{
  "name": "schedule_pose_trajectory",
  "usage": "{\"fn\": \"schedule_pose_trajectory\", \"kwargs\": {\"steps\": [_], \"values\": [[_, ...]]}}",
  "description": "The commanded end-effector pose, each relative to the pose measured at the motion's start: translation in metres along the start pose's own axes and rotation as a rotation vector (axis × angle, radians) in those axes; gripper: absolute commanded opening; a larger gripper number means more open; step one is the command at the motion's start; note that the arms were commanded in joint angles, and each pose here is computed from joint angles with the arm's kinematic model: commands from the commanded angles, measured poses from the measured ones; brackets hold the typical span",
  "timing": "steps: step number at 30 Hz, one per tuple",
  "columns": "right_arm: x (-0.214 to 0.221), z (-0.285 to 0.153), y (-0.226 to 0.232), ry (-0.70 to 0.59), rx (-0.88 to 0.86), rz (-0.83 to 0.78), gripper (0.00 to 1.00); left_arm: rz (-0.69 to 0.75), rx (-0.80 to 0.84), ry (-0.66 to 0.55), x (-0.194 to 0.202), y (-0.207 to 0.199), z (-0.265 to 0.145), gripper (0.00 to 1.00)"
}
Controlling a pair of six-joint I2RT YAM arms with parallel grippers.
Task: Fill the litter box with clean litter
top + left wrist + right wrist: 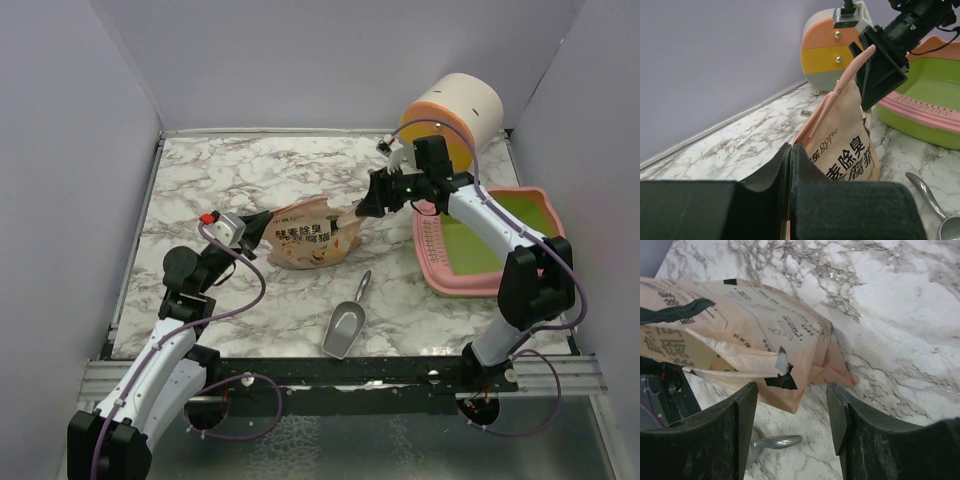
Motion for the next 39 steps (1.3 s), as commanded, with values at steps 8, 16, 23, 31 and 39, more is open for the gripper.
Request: {"fn": "schedule_pose_trajectory", "kwargs": {"steps": [8, 16, 23, 31, 39], "values": [[0.004, 0.004, 0.035, -0.077, -0.283, -0.148, 0.55, 0.084, -0.036, -0.156, -0.041, 0.012, 0.013, 0.0], [0.001, -0.006, 0.047, -0.156, -0.263, -0.242, 0.03, 0.077, -0.042, -0.157, -0.048, 0.02, 0.025, 0.0], [0.007, -0.026, 0.047, -0.274, -0.086, -0.263, 0.01, 0.107, -0.138, -0.162, -0.063, 0.047, 0.052, 0.0], [0.046, -0.024, 0.064, -0.243, -0.087, -0.217, 0.01, 0.11, -0.147, -0.17, -0.068, 0.059, 0.08, 0.0], [0.028, -0.043, 0.081, -0.179, -0.05, -0.112, 0.41, 0.139, -0.074, -0.19, -0.055, 0.024, 0.036, 0.0]]}}
Point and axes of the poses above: each gripper's point midway between its finger pads, its own z axis out along the fingers, its own y axis along the line the jaws close on, x = y × z, the point moved 5 cm from there along -z, back along the fingers, and after that the axes turned 3 degrees about z, right-handed, at the moved point
